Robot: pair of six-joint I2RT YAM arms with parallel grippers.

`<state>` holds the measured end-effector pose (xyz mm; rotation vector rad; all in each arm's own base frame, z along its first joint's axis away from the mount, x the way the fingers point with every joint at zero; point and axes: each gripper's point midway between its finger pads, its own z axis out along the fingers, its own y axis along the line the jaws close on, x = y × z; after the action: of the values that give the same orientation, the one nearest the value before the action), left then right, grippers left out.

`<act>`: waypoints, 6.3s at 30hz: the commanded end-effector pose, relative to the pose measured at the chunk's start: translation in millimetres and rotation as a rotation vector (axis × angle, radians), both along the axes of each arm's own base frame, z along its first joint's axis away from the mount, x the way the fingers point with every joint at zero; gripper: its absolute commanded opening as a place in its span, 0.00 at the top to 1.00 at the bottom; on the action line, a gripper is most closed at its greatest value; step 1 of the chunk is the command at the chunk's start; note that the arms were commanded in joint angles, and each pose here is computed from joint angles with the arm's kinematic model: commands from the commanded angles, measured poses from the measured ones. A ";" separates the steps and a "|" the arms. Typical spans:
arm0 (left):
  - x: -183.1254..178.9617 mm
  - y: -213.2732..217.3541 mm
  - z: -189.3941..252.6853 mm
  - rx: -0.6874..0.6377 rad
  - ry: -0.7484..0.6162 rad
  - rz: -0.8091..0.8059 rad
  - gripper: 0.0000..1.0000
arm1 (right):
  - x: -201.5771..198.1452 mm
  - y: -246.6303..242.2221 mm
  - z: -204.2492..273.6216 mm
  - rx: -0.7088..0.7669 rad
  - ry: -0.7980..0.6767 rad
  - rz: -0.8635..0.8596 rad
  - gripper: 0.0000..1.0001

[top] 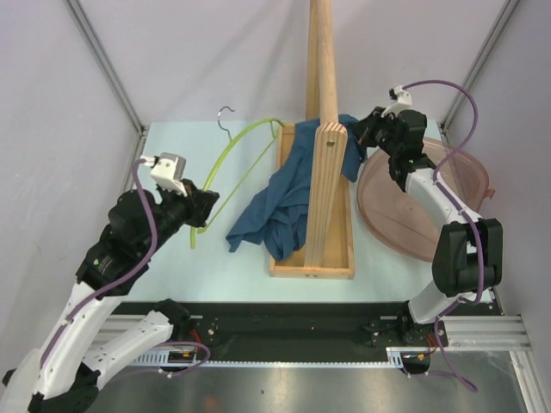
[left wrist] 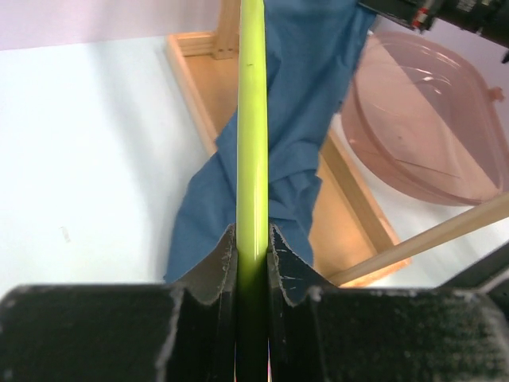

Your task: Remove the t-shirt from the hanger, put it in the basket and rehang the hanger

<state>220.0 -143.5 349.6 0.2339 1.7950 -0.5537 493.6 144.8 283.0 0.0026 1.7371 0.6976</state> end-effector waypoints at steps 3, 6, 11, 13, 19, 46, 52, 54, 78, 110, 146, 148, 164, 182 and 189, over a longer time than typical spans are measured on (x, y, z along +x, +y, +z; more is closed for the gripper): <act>-8.2 34.0 39.2 -0.054 -0.152 0.128 1.00 | -7.6 17.4 23.7 0.052 -0.060 0.103 1.00; -2.8 24.3 55.5 -0.067 -0.189 0.094 1.00 | -13.6 30.6 30.1 0.093 -0.087 0.164 1.00; 32.0 -12.5 90.9 -0.058 -0.245 0.003 1.00 | -17.4 43.0 34.2 0.097 -0.088 0.203 1.00; 35.6 -33.9 116.9 -0.077 -0.284 -0.122 1.00 | -20.6 45.2 38.2 0.098 -0.097 0.211 1.00; 75.5 -85.3 168.5 -0.062 -0.341 -0.336 1.00 | -26.0 41.6 42.8 0.100 -0.115 0.209 1.00; 164.7 -164.5 143.0 -0.075 -0.227 -0.607 1.00 | -25.7 21.0 42.6 0.138 -0.129 0.194 1.00; 169.7 -164.4 126.6 -0.050 -0.196 -0.599 1.00 | -25.4 20.1 41.2 0.140 -0.124 0.193 1.00; 169.1 -164.0 121.2 -0.042 -0.189 -0.602 1.00 | -25.3 20.3 40.5 0.140 -0.122 0.195 1.00; 189.1 -87.4 111.9 -0.031 -0.140 -0.092 0.15 | -23.1 19.9 37.1 0.144 -0.109 0.193 1.00; 48.8 -15.2 -125.8 -0.414 0.085 0.110 0.11 | -140.5 149.9 21.2 0.076 0.060 0.481 0.98; 92.1 -88.8 -207.0 -0.360 0.141 -0.027 0.67 | -140.6 176.7 -177.8 -0.329 0.204 0.582 0.00; 88.0 -81.2 -213.0 -0.337 0.139 -0.005 0.64 | -139.9 178.1 -188.2 -0.346 0.220 0.589 0.00; 76.8 -55.0 -229.6 -0.352 0.112 0.093 0.60 | -118.7 167.3 -190.0 -0.355 0.274 0.432 0.93; 76.2 -54.3 -231.3 -0.357 0.111 0.103 0.60 | -131.9 64.6 -38.1 -0.094 0.106 0.127 1.00; 74.8 -55.1 -230.1 -0.362 0.110 0.096 0.60 | -156.0 2.5 25.6 -0.063 0.002 -0.094 1.00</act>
<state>295.8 -196.2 110.2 -0.1336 1.8048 -0.7983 347.0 182.9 271.4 -0.0878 1.8388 0.6654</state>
